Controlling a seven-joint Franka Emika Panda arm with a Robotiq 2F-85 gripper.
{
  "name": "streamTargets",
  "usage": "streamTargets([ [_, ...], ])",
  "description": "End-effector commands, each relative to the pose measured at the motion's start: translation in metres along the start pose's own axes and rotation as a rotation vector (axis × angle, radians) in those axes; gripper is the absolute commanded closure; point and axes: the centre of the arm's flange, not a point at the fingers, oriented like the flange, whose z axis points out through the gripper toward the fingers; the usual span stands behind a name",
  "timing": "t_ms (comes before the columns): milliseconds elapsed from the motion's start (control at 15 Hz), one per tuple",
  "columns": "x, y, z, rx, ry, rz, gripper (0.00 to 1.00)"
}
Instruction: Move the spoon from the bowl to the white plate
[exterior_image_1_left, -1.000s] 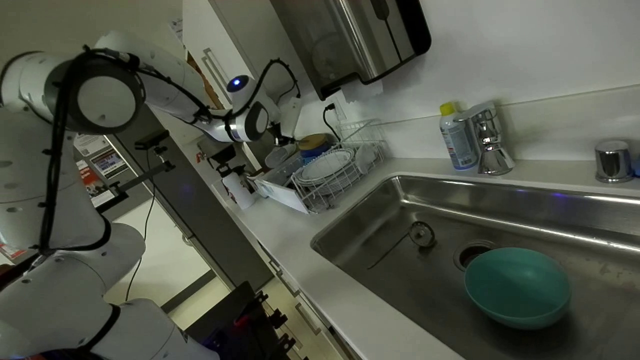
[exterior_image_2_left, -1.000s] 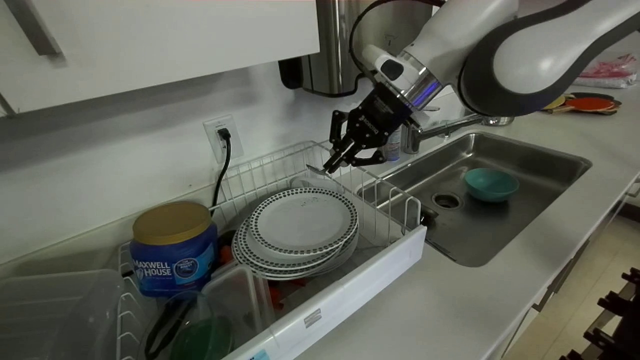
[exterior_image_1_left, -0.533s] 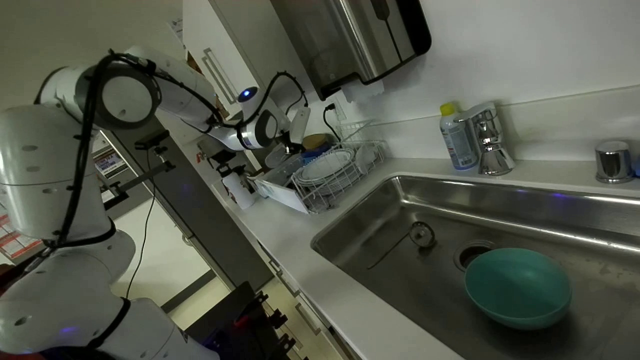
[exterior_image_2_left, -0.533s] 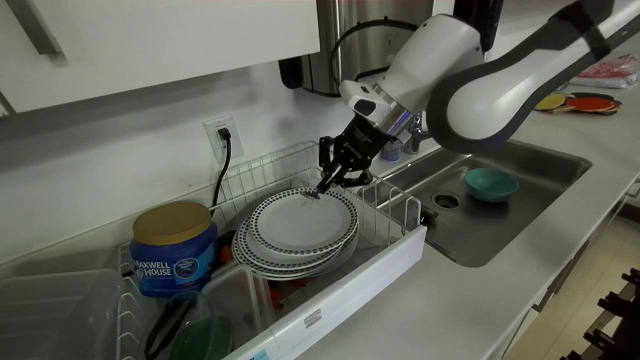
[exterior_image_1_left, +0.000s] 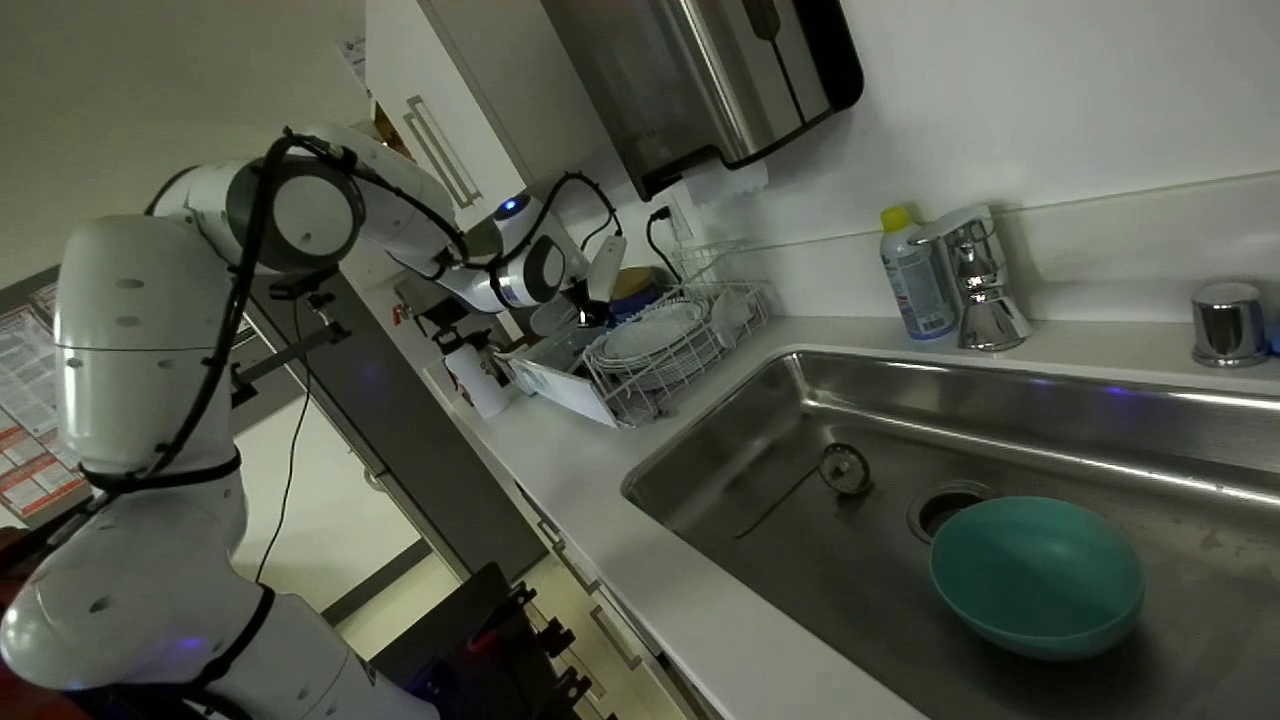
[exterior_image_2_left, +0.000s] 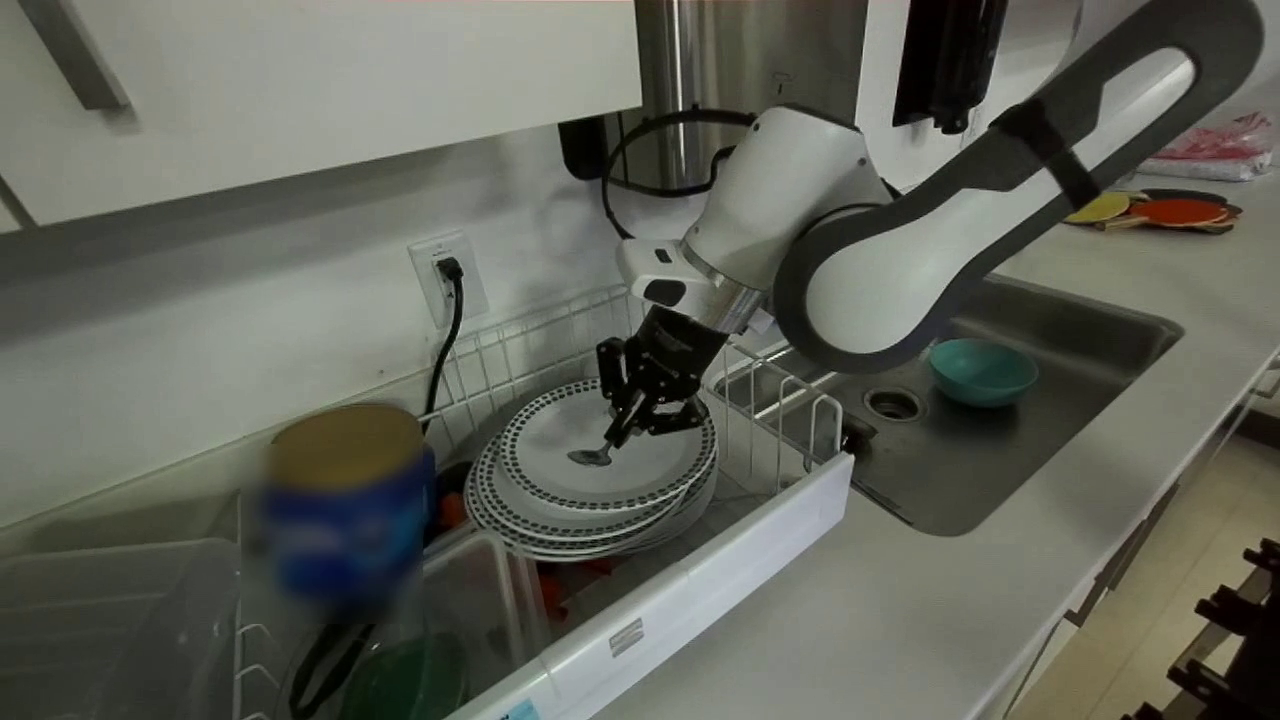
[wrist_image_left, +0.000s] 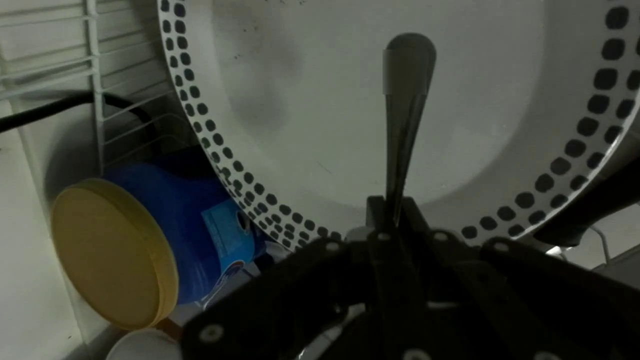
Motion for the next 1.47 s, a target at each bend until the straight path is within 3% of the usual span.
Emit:
streamTargets([
  [0,0.002,0.019,0.018,0.045,0.006,-0.006,0.98],
  [533,-0.001,0.019,0.038,0.116,-0.004,0.002,0.98],
  [933,-0.006,0.014,0.040,0.136,0.039,0.017,0.97],
  [1067,-0.006,0.013,0.040,0.137,0.044,0.017,0.65],
  [1267,-0.006,0.013,0.039,0.136,0.050,0.018,0.55],
  [1333,-0.005,0.013,0.036,0.132,0.052,0.018,0.37],
  [1400,-0.004,0.013,0.031,0.126,0.056,0.021,0.28],
])
